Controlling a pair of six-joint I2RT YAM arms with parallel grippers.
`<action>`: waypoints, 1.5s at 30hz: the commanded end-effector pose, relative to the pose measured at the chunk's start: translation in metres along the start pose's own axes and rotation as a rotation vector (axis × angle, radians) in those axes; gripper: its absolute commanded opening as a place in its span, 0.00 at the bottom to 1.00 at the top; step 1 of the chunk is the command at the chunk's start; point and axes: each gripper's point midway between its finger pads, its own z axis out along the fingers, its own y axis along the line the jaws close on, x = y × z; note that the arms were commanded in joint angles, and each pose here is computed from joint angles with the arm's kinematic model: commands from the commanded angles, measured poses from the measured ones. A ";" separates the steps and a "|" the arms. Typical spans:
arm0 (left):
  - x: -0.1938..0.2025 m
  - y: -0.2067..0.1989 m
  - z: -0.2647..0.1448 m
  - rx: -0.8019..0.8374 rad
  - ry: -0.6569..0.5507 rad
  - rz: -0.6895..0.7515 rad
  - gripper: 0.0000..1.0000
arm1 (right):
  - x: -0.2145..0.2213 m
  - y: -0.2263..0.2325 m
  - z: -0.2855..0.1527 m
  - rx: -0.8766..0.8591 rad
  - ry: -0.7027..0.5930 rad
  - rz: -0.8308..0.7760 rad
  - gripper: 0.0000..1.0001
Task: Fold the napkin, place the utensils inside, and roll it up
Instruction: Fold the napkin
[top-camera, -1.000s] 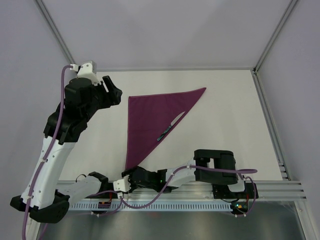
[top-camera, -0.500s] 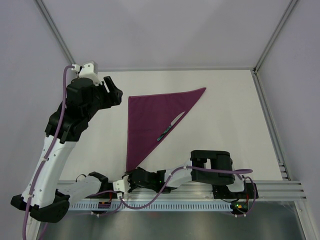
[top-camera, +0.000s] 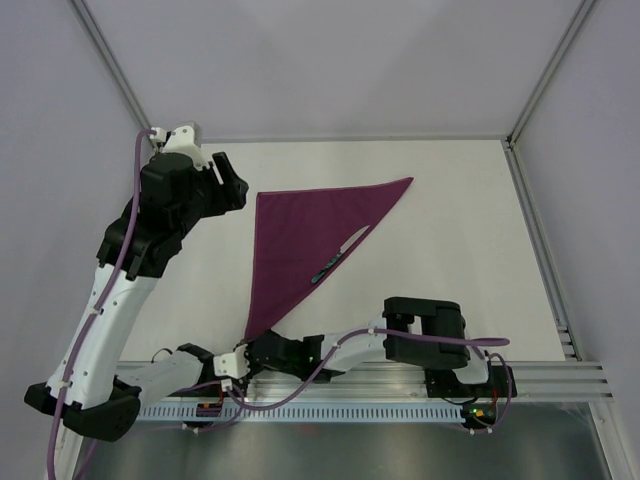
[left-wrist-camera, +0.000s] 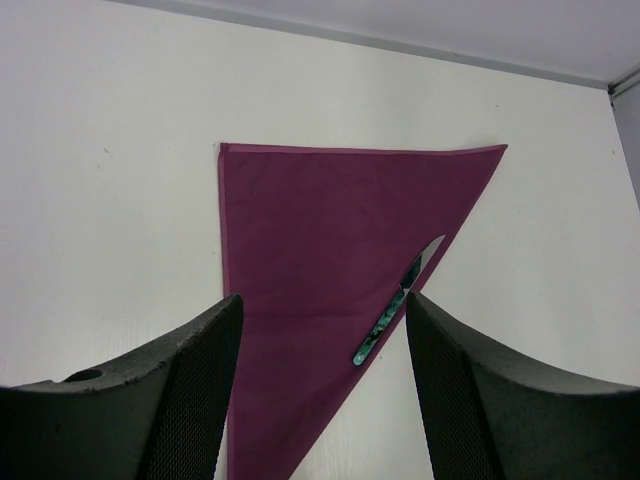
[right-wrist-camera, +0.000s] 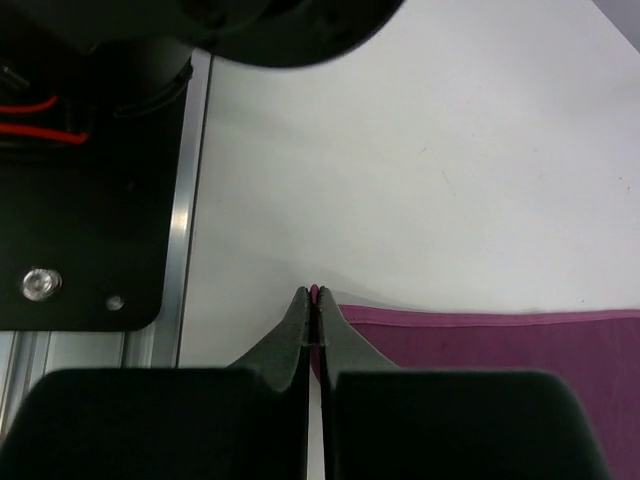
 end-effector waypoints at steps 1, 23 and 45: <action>-0.011 -0.001 0.000 0.013 -0.033 0.031 0.71 | -0.037 -0.039 -0.007 0.042 -0.048 0.079 0.00; -0.014 -0.015 0.028 0.071 -0.007 0.019 0.71 | 0.062 -0.219 -0.086 0.300 0.144 0.376 0.00; -0.006 -0.025 0.054 0.126 0.033 0.015 0.71 | 0.250 -0.286 -0.165 0.504 0.453 0.551 0.00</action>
